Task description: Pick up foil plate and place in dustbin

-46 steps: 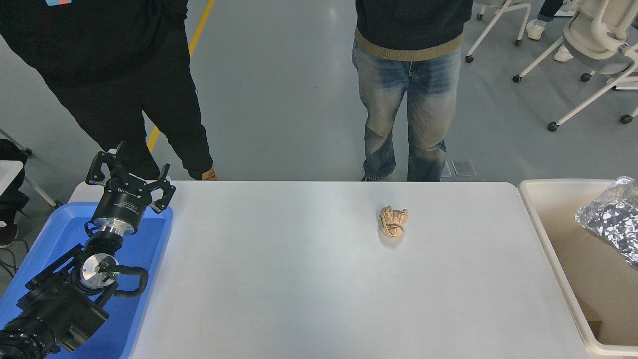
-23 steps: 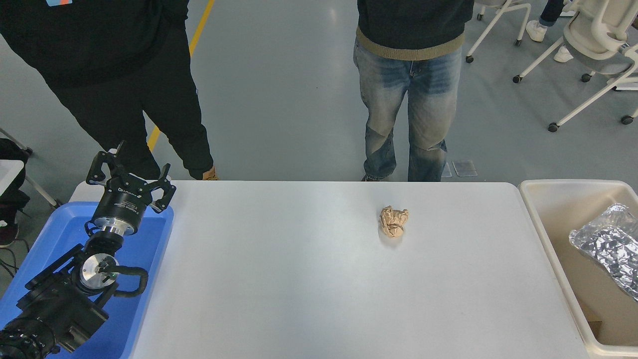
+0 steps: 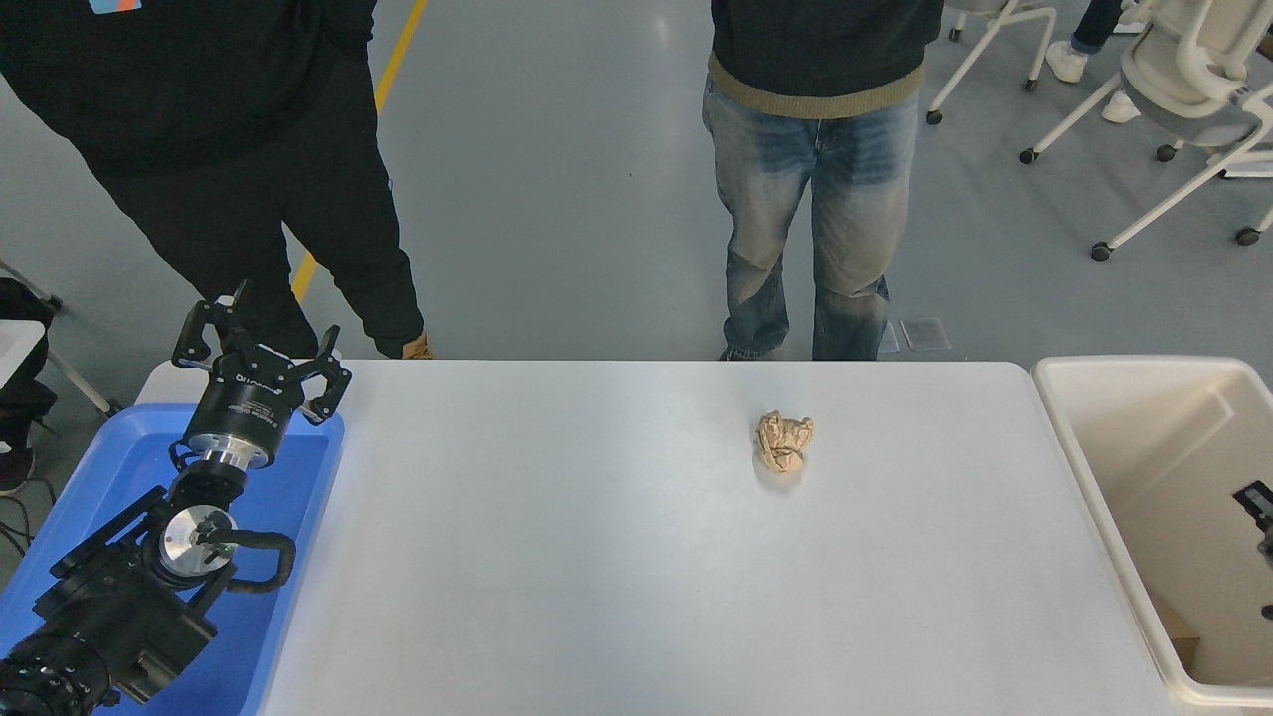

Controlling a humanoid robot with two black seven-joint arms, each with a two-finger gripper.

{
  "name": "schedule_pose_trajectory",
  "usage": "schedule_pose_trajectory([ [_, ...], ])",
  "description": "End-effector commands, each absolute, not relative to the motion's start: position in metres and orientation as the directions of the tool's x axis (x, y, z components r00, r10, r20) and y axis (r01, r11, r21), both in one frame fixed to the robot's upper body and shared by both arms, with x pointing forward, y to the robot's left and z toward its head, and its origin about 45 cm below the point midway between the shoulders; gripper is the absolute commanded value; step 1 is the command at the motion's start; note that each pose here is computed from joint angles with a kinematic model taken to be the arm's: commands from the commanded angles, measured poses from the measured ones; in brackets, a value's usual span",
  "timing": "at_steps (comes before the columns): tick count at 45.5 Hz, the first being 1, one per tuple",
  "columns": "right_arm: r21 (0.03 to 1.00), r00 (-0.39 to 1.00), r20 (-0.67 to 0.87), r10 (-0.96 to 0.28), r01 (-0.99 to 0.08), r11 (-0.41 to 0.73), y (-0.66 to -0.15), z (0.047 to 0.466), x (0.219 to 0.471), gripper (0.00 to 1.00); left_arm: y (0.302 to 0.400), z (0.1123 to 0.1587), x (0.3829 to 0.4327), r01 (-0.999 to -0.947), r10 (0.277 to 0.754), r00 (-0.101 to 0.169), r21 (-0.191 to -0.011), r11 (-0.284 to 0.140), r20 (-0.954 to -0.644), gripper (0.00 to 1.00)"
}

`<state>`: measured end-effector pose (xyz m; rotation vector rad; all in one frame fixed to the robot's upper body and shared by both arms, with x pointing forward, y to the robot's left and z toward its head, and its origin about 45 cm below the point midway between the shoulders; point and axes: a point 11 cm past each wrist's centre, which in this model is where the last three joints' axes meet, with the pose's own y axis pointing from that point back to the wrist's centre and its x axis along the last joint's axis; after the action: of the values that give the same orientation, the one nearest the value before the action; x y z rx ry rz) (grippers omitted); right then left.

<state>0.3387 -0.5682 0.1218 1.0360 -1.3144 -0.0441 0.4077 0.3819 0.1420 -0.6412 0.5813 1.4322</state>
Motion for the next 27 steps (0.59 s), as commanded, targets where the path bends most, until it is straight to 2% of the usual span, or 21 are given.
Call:
schedule_pose_trajectory([
  [1,0.599,0.429,0.799,-0.421,-0.633,0.491,-0.518,0.207,0.419,1.00,0.3819,0.1421,0.4076,-0.9980,0.704,0.061,-0.054,0.031,-0.707,0.99],
  [9,0.671,0.535,0.736,-0.415,-0.655,0.346,-0.455,0.246,0.454,1.00,0.3817,0.1427,0.4081,-0.9979,0.704,0.062,-0.056,0.032,-0.707,0.99],
  [13,0.729,0.609,0.677,-0.414,-0.632,0.264,-0.426,0.265,0.463,1.00,0.3819,0.1421,0.4076,-0.9980,0.704,0.061,-0.054,0.031,-0.707,0.99],
  [18,0.807,0.712,0.581,-0.395,-0.567,0.164,-0.393,0.291,0.461,1.00,0.3819,0.1421,0.4076,-0.9980,0.704,0.061,-0.054,0.031,-0.707,0.99],
  [27,0.899,0.843,0.427,-0.326,-0.435,0.053,-0.348,0.333,0.433,1.00,0.3819,0.1421,0.4076,-0.9980,0.704,0.061,-0.054,0.031,-0.707,0.99],
])
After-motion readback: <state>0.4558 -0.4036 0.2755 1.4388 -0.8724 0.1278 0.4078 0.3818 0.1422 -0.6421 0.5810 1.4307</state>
